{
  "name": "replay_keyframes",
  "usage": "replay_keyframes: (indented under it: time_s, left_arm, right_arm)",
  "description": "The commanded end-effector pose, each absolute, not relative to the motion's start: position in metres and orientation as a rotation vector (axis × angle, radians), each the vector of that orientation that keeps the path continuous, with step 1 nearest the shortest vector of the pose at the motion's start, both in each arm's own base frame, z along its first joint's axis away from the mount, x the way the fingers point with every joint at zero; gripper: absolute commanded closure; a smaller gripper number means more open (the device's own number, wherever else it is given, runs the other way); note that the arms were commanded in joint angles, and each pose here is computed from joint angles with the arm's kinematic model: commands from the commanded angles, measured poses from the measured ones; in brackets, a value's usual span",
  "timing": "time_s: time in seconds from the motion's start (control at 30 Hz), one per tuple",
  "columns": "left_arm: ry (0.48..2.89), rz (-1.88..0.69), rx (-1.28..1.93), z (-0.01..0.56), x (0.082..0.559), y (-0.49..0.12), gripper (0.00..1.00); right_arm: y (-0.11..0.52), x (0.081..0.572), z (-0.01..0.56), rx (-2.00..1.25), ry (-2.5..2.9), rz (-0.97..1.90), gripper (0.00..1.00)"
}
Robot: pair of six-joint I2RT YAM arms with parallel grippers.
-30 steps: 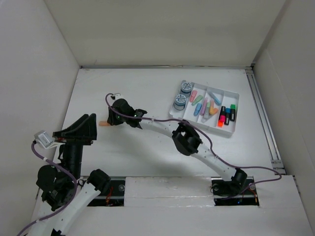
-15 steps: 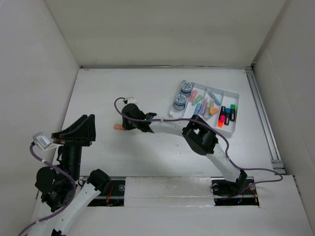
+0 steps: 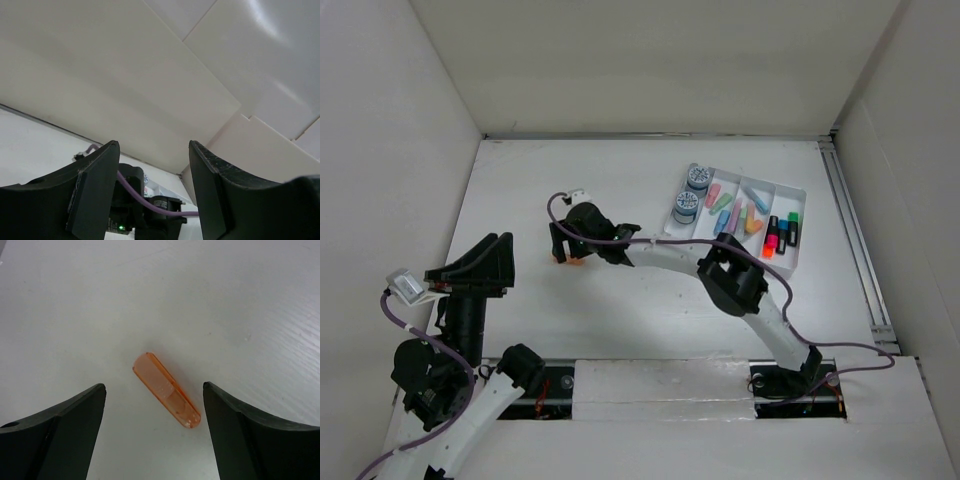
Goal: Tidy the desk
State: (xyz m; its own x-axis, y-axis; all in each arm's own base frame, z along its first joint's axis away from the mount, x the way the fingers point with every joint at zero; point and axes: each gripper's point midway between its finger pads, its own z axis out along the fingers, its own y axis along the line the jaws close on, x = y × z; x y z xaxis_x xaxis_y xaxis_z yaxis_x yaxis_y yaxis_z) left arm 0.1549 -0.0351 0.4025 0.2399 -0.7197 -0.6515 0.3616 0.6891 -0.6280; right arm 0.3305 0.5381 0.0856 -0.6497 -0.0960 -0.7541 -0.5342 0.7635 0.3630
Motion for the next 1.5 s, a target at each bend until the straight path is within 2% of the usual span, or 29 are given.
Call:
replay_keyframes:
  time_s: [0.0,0.17,0.53,0.57,0.63,0.73,0.83,0.93,1.1,1.23,1.33,1.37,1.43,1.47]
  left_arm:
    - [1.070,-0.777,-0.372,0.410,0.153,-0.036,0.47]
    - [1.075,-0.783,-0.357,0.411,0.153,-0.039,0.46]
    - [1.076,-0.787,-0.345,0.411,0.153,-0.041,0.46]
    - [1.074,-0.787,-0.345,0.411,0.152,-0.041,0.46]
    - [1.074,-0.787,-0.345,0.411,0.152,-0.041,0.46]
    - [1.074,-0.786,-0.347,0.411,0.153,-0.041,0.46]
    - [1.079,-0.785,-0.345,0.410,0.153,-0.041,0.46]
    - [1.077,-0.784,-0.345,0.410,0.153,-0.041,0.46]
    - [1.080,-0.783,-0.344,0.410,0.153,-0.041,0.46]
    - [1.079,-0.785,-0.342,0.410,0.153,-0.041,0.46]
    - [1.078,-0.783,-0.343,0.410,0.153,-0.041,0.46]
    - [1.079,-0.783,-0.343,0.409,0.153,-0.041,0.46]
    - [1.079,-0.783,-0.343,0.409,0.153,-0.041,0.46]
    - [1.081,-0.784,-0.340,0.409,0.153,-0.042,0.46]
  right_arm:
    - [0.542,0.325,0.044,-0.622,2.258,0.658,0.16]
    - [0.544,0.330,0.034,-0.640,2.279,0.609,0.16]
    - [0.510,0.314,0.013,-0.663,2.239,0.324,0.25]
    - [0.504,0.313,0.011,-0.659,2.236,0.279,0.31]
    - [0.502,0.313,0.010,-0.659,2.234,0.265,0.31]
    - [0.498,0.313,0.006,-0.649,2.232,0.253,0.44]
    - [0.502,0.309,0.004,-0.666,2.236,0.293,0.62]
    - [0.507,0.303,0.012,-0.652,2.217,0.349,0.73]
    - [0.512,0.296,0.044,-0.559,2.180,0.494,0.80]
    - [0.501,0.306,0.099,-0.403,2.118,0.639,0.83]
    - [0.482,0.312,0.117,-0.299,2.094,0.681,0.85]
    - [0.478,0.312,0.144,-0.256,2.046,0.720,0.85]
    - [0.455,0.317,0.143,-0.186,2.059,0.719,0.86]
    - [0.441,0.326,0.166,-0.130,2.022,0.751,0.86]
